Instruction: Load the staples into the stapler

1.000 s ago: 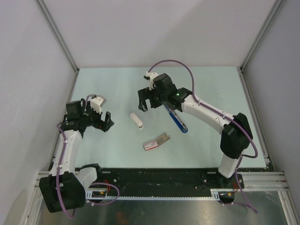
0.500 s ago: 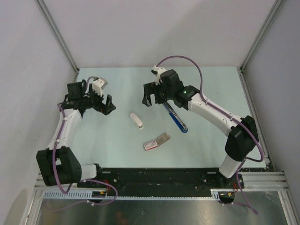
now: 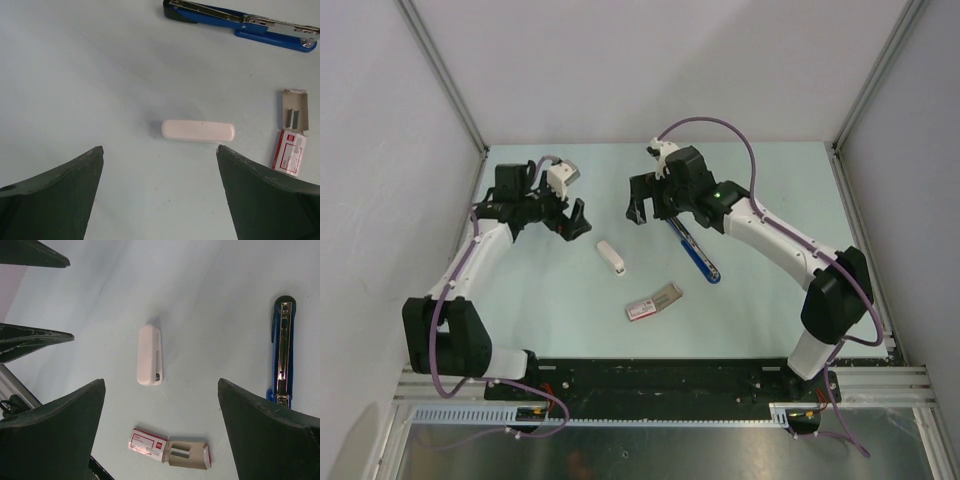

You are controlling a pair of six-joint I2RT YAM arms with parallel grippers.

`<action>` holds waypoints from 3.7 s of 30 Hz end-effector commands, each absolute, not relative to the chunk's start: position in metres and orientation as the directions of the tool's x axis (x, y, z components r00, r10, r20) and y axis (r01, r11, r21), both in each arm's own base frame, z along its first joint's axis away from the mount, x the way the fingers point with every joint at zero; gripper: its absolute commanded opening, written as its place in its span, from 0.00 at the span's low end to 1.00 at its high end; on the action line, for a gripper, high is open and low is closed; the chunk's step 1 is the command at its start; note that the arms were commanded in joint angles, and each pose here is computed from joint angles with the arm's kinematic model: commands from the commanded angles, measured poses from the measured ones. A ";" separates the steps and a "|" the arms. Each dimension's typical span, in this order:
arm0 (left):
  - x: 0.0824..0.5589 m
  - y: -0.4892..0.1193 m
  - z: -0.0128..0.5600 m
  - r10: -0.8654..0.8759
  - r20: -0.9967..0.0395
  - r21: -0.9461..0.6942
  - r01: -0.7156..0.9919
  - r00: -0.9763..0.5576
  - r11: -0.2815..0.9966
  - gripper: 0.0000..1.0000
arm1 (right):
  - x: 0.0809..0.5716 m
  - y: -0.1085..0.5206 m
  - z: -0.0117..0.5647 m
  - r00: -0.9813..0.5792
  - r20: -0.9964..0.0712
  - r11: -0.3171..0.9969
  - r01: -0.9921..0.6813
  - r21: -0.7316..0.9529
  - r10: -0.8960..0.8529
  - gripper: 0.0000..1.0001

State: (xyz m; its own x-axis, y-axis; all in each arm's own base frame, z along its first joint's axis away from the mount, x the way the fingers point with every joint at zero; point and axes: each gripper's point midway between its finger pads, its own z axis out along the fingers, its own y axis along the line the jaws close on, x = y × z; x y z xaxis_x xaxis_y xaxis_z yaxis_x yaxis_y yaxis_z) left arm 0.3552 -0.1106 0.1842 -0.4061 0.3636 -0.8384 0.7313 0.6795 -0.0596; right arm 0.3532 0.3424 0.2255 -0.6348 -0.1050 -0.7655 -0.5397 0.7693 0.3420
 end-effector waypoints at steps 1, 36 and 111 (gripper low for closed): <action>0.365 -0.126 0.201 0.359 -0.859 -0.040 0.747 -0.365 0.664 0.99 | 0.354 0.335 0.254 -0.589 -0.805 0.765 -0.548 0.338 -0.066 0.99; 0.458 -0.241 0.180 0.309 -0.834 -0.200 0.773 -0.457 0.603 0.99 | 0.398 0.200 0.193 -0.399 -0.832 0.849 -0.506 -0.151 -0.386 0.99; 0.481 -0.261 0.130 0.213 -0.743 -0.387 0.667 -0.634 0.636 1.00 | 0.345 0.190 0.042 -0.454 -0.479 0.575 -0.806 -0.137 -0.751 0.88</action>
